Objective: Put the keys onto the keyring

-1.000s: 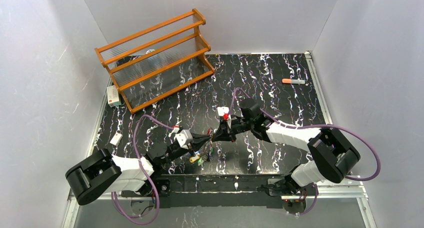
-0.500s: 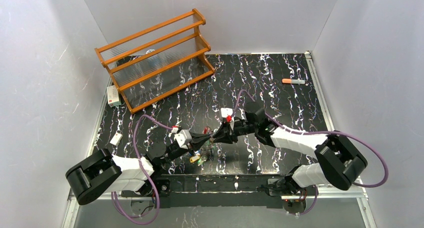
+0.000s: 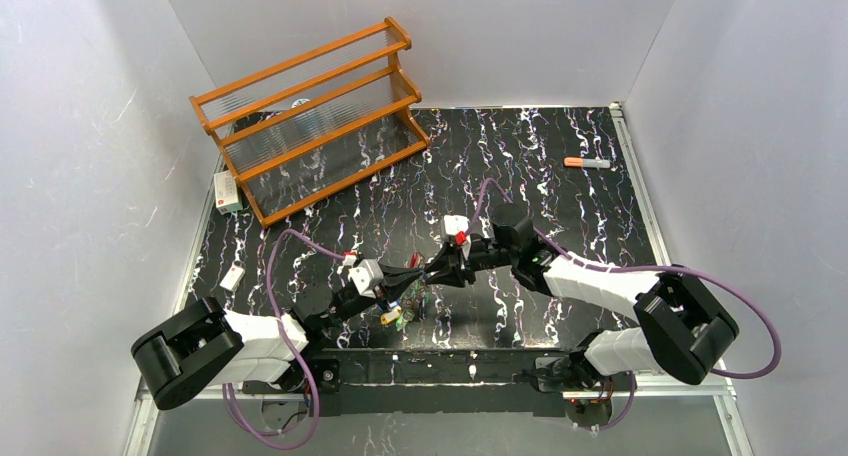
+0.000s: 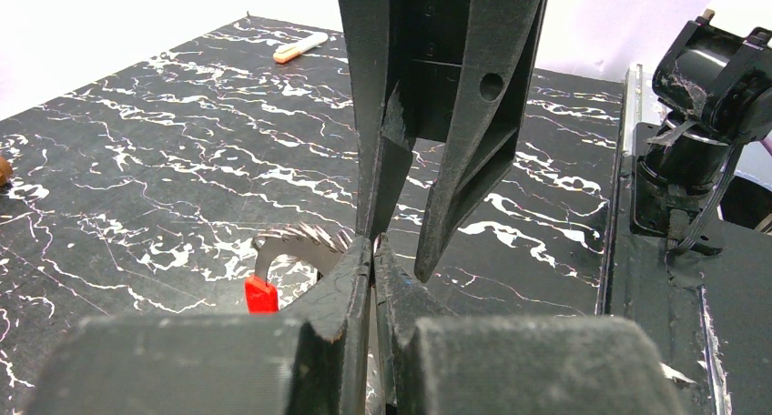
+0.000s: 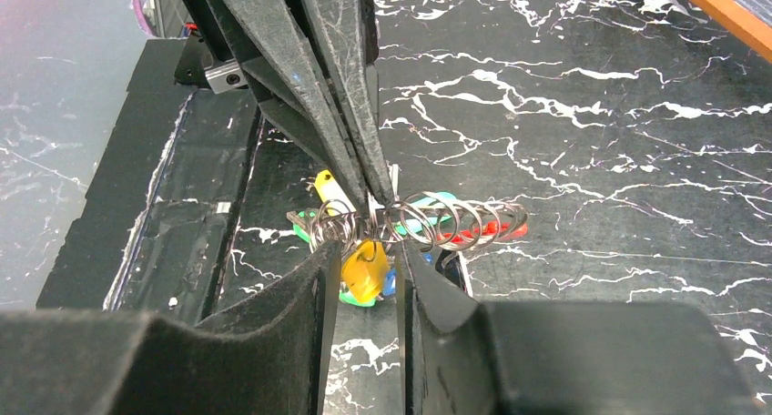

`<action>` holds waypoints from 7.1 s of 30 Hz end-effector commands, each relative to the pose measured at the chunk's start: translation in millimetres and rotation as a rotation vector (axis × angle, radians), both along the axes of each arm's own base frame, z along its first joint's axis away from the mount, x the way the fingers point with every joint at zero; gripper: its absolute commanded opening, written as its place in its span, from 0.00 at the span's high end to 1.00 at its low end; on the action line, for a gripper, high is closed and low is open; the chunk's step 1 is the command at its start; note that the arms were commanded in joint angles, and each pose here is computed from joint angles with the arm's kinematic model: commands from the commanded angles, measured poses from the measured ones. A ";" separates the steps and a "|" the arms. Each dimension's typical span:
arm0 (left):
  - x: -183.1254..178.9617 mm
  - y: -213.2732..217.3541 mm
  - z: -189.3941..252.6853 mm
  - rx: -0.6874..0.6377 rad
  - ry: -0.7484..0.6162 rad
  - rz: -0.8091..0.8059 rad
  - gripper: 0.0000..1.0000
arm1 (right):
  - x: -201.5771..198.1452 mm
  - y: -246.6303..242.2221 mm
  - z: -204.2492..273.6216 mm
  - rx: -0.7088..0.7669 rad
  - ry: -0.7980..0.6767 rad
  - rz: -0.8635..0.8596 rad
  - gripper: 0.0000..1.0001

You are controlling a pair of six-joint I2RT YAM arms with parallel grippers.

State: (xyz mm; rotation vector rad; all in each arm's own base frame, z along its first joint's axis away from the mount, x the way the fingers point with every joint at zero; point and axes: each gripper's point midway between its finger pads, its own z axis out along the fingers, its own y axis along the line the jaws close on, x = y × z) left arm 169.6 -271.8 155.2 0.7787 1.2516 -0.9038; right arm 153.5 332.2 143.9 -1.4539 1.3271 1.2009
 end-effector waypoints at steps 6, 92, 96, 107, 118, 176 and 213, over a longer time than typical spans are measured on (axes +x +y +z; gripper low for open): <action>-2.7 0.6 16.1 -0.053 -0.042 -0.007 1.00 | 7.4 13.7 30.6 0.091 -0.045 0.014 0.63; -8.6 -22.4 -88.2 0.451 0.037 -0.198 0.82 | -3.4 11.0 -53.7 -0.442 -0.044 0.007 0.99; -8.6 -24.0 -83.5 0.438 0.031 -0.201 1.00 | -3.2 10.2 -55.6 -0.448 -0.046 0.009 0.99; -9.8 -19.2 -56.6 0.294 0.035 -0.147 1.00 | 2.6 8.6 -37.6 -0.287 -0.076 -0.054 0.65; -4.9 -4.1 -4.5 0.013 -0.002 -0.034 1.00 | 5.3 -8.3 12.9 0.008 -0.079 -0.091 0.55; -10.8 -5.6 -6.1 0.008 -0.004 -0.065 0.97 | 6.4 9.0 21.9 0.049 -0.021 -0.027 0.99; -9.7 -38.1 -83.5 0.448 0.022 -0.269 0.96 | -4.5 -3.1 -48.3 -0.369 0.034 0.055 0.99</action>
